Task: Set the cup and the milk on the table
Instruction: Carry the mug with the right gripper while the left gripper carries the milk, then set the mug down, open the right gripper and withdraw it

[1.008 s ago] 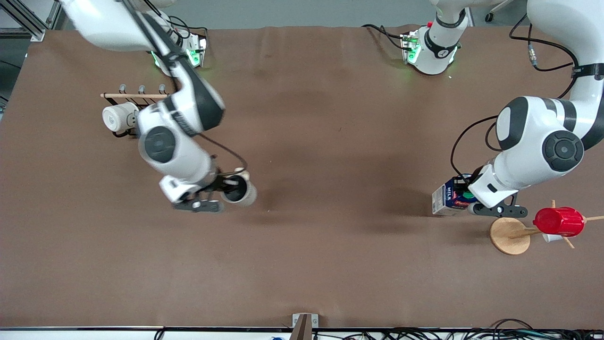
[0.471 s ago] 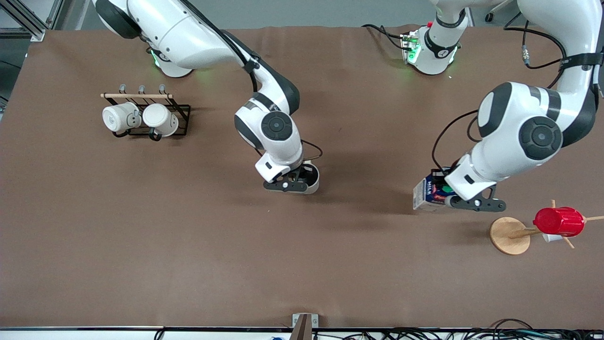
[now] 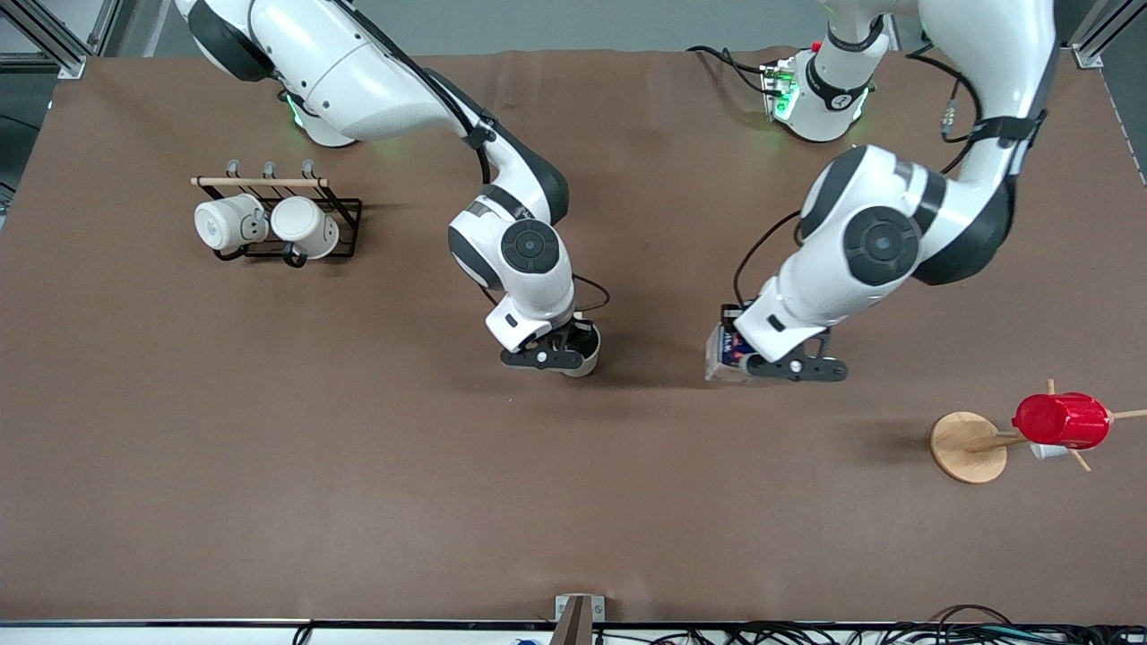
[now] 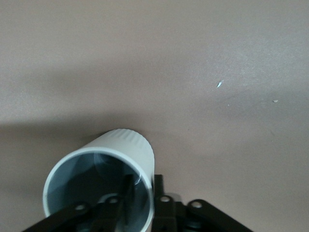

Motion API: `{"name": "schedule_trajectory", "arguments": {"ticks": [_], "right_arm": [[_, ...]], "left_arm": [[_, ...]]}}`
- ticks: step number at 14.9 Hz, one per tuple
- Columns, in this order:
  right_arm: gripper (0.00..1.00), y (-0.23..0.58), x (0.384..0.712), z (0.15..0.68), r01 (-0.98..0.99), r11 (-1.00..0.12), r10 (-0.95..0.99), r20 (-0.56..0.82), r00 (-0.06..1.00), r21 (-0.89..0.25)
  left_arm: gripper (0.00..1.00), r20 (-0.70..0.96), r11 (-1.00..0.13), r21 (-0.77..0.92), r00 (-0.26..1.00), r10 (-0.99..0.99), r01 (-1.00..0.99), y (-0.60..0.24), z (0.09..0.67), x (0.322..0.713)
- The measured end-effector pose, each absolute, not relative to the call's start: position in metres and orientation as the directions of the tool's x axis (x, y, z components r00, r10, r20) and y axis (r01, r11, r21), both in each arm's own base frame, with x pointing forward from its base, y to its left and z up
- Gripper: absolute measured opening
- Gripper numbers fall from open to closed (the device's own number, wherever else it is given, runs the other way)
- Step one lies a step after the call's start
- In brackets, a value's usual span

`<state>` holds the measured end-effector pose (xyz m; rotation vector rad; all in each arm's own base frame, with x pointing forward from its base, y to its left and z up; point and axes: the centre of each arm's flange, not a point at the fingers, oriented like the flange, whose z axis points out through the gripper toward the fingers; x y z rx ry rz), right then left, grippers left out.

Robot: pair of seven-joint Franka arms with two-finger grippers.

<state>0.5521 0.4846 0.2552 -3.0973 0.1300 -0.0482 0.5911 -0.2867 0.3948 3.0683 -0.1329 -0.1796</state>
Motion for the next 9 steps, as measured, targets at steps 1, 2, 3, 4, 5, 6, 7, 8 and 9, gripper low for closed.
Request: {"name": "schedule_trajectory", "arguments": {"ticks": [1,2,3,4,5,6,7,8,9], "right_arm": [[0.38,0.484,0.553,0.256,-0.084,-0.996,-0.085,0.031,0.996,-0.043],[0.46,0.484,0.555,0.258,-0.087,-0.995,-0.088,0.033,0.996,-0.045],[0.59,0.482,0.558,0.261,-0.092,-0.995,-0.094,0.038,0.995,-0.049],[0.68,0.478,0.564,0.266,-0.101,-0.993,-0.103,0.045,0.994,-0.053],[0.77,0.471,0.570,0.275,-0.114,-0.992,-0.116,0.049,0.992,-0.052],[0.86,0.460,0.579,0.287,-0.132,-0.990,-0.134,0.049,0.990,-0.040],[0.93,0.446,0.588,0.307,-0.155,-0.988,-0.156,0.052,0.986,-0.027],[1.00,0.426,0.600,0.333,-0.186,-0.982,-0.186,0.061,0.981,-0.017],[1.00,0.401,0.612,0.364,-0.222,-0.975,-0.222,0.075,0.972,-0.010]], "left_arm": [[0.32,-0.125,-0.994,0.070,0.988,-0.088,-0.079,-0.299,0.386,0.587],[0.32,-0.132,-0.995,0.072,0.988,-0.084,-0.075,-0.309,0.379,0.585],[0.32,-0.134,-0.995,0.077,0.988,-0.076,-0.066,-0.316,0.375,0.585],[0.32,-0.137,-0.995,0.084,0.988,-0.065,-0.054,-0.323,0.372,0.586],[0.32,-0.139,-0.995,0.093,0.989,-0.049,-0.036,-0.330,0.371,0.587],[0.32,-0.138,-0.995,0.099,0.990,-0.032,-0.018,-0.340,0.372,0.587],[0.32,-0.137,-0.995,0.102,0.990,-0.017,-0.003,-0.351,0.373,0.585],[0.32,-0.134,-0.995,0.104,0.991,-0.005,0.009,-0.362,0.375,0.582],[0.32,-0.133,-0.994,0.107,0.991,0.000,0.015,-0.370,0.376,0.580]]}}
